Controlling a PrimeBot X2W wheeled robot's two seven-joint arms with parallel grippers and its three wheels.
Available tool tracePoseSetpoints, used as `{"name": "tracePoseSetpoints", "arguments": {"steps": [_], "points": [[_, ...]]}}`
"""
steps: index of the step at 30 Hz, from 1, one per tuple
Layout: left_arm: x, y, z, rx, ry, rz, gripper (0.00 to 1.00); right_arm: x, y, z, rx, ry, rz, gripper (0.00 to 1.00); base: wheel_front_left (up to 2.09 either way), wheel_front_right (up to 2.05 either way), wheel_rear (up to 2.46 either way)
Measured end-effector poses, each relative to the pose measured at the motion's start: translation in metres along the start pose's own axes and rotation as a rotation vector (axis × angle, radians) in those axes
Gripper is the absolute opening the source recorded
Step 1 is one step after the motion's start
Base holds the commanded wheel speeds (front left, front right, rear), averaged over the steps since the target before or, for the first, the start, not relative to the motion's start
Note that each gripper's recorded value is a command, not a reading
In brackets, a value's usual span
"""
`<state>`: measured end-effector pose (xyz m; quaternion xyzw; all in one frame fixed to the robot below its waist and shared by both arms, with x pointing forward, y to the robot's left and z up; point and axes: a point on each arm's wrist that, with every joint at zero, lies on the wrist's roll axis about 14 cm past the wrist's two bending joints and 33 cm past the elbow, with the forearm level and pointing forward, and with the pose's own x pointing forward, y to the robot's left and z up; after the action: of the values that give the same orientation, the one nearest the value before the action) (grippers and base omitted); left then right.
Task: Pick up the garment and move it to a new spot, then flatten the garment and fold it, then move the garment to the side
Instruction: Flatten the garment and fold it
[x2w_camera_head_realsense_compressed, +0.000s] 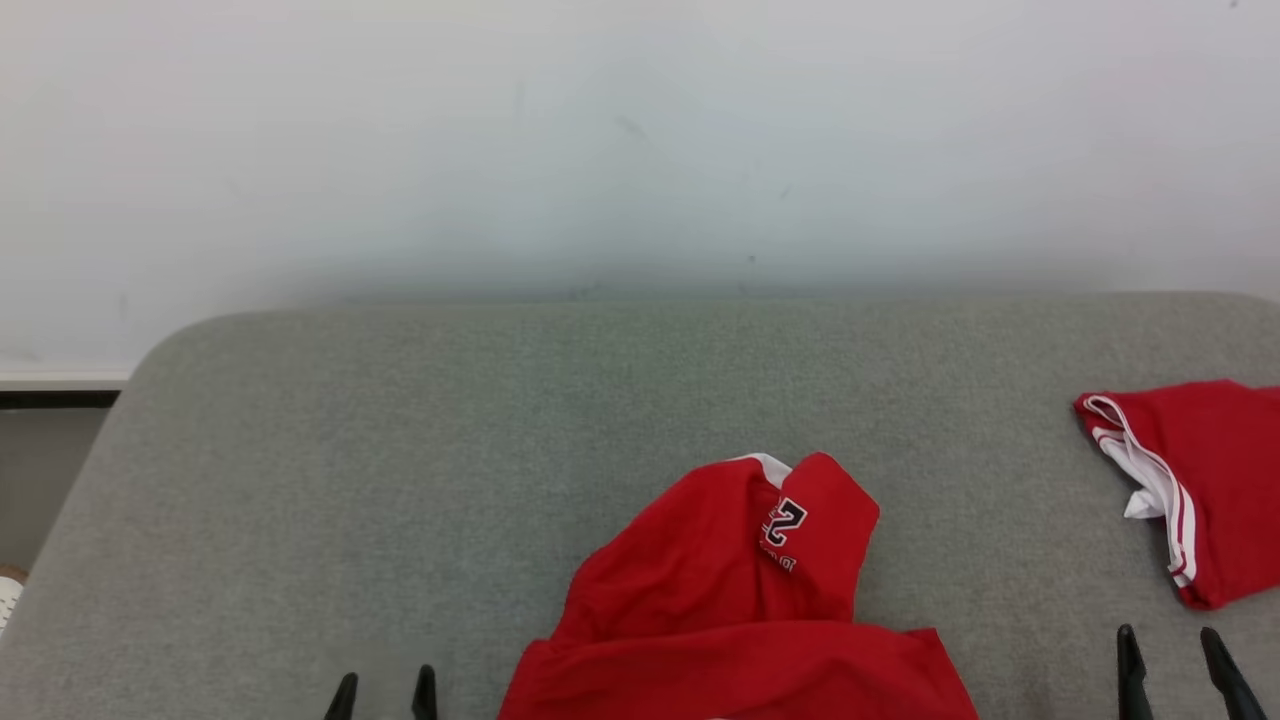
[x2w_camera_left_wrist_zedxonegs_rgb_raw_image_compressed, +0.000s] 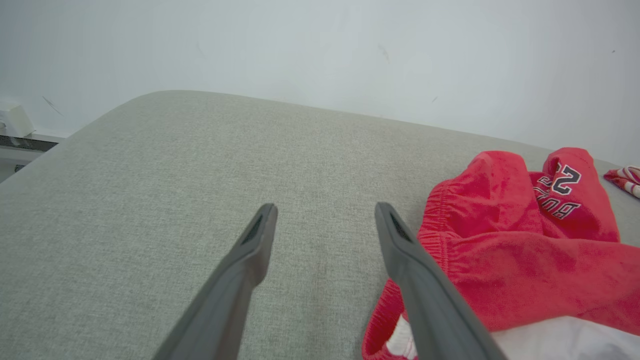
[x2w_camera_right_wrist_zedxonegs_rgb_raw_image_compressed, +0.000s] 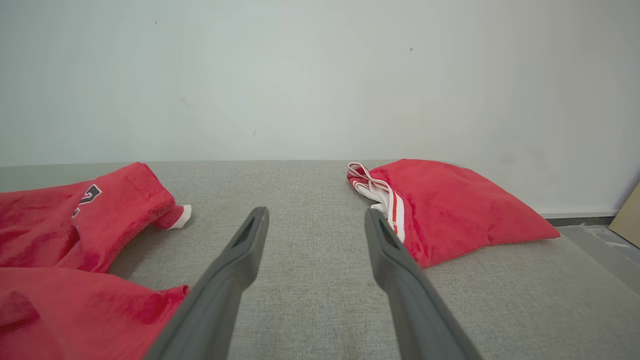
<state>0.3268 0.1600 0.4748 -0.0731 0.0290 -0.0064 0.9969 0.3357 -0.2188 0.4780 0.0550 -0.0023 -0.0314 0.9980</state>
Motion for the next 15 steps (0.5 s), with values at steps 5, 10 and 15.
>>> {"name": "tracePoseSetpoints", "arguments": {"steps": [5,10,15], "points": [[-0.01,0.015,0.006,-0.009,-0.038,0.05,1.0,-0.001,0.02,0.002,-0.016,-0.007,0.065,1.0,0.0,0.0,0.0],[-0.015,0.016,0.01,-0.008,-0.063,0.045,1.0,-0.002,0.029,0.003,-0.018,-0.012,0.094,1.0,0.0,0.0,0.0],[-0.013,0.013,0.011,-0.005,-0.072,0.021,1.0,-0.005,0.034,0.002,-0.011,-0.01,0.106,1.0,0.0,0.0,0.0]]}}
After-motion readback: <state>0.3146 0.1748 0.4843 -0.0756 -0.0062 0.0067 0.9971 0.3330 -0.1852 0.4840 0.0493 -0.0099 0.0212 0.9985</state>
